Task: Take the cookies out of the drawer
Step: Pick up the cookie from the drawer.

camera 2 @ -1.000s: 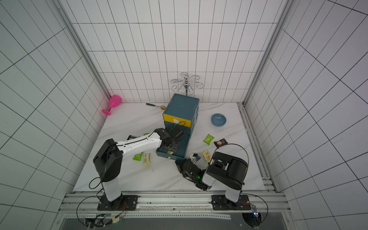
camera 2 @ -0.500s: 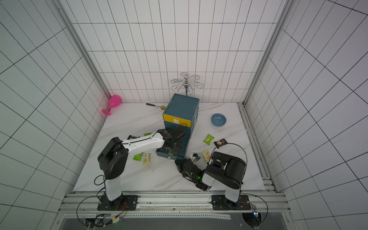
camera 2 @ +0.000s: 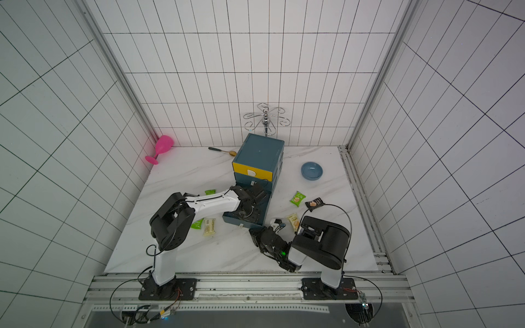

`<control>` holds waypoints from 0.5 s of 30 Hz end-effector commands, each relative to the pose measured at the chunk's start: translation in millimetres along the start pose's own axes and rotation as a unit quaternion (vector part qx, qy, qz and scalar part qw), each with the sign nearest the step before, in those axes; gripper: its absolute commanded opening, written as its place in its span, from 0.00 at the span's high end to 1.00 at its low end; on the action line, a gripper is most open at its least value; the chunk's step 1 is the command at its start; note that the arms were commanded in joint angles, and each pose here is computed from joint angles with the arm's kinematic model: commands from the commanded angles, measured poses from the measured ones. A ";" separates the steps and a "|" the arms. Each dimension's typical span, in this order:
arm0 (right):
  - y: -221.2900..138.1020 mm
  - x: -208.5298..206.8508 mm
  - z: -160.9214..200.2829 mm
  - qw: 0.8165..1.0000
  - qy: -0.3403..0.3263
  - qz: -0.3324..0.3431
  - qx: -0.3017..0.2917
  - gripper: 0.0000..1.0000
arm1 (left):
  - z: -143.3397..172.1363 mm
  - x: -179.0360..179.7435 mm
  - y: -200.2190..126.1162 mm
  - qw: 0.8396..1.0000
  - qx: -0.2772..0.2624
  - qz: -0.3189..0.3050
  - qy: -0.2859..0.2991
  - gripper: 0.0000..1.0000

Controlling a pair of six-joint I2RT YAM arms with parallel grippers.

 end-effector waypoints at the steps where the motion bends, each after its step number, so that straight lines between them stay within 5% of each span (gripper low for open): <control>1: -4.0 -39.5 2.1 0.998 -0.008 0.067 0.008 1.00 | 21.0 2.5 21.0 0.999 0.039 -0.023 0.023 0.30; 15: -4.6 -40.1 1.7 0.998 -0.008 0.067 0.007 1.00 | 11.4 3.4 -2.0 1.000 0.004 -0.013 0.017 0.61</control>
Point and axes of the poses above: each gripper's point midway between its finger pads, its own y axis out along the fingers, its own x axis along the line the jaws close on, z = x × y, the point moved 1 cm from there along -y, back along the fingers, and after that the axes turned 9 degrees about -y, right-handed, at the moved point
